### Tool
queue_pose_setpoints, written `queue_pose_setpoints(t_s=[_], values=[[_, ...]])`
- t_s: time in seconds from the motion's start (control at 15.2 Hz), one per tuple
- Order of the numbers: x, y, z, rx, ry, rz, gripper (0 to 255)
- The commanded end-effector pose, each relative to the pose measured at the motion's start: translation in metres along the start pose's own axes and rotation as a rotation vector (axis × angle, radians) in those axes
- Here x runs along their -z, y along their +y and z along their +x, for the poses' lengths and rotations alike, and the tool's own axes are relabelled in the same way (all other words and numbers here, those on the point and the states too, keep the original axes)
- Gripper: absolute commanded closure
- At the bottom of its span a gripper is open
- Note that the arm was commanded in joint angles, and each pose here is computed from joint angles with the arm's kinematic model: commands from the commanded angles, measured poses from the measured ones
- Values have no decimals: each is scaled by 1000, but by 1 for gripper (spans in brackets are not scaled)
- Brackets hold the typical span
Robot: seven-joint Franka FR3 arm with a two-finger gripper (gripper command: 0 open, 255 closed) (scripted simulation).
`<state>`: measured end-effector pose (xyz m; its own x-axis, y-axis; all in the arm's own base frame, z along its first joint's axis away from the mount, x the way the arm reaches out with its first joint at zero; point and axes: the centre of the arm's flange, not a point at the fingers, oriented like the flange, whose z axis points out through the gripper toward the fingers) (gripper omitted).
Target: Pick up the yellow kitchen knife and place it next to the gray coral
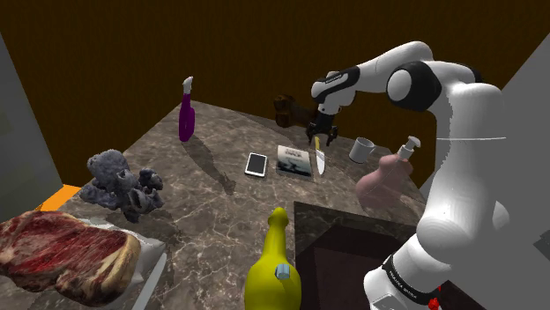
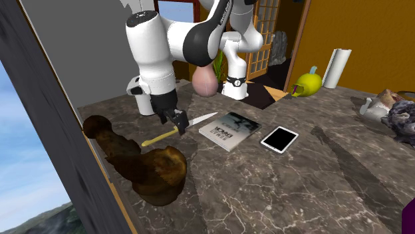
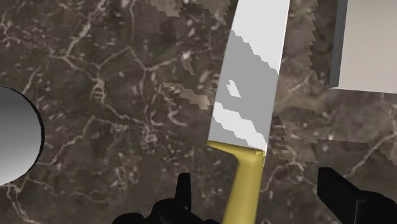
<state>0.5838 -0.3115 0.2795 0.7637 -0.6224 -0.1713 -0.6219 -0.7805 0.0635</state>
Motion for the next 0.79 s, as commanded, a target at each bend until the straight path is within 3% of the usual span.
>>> queue_pose_setpoints(t_s=[0.0, 0.46, 0.53, 0.73], values=[[-9, -1, -1, 0, 0, 0, 0], [-9, -1, -1, 0, 0, 0, 0], [-9, -1, -1, 0, 0, 0, 255], [-9, -1, -1, 0, 0, 0, 255]])
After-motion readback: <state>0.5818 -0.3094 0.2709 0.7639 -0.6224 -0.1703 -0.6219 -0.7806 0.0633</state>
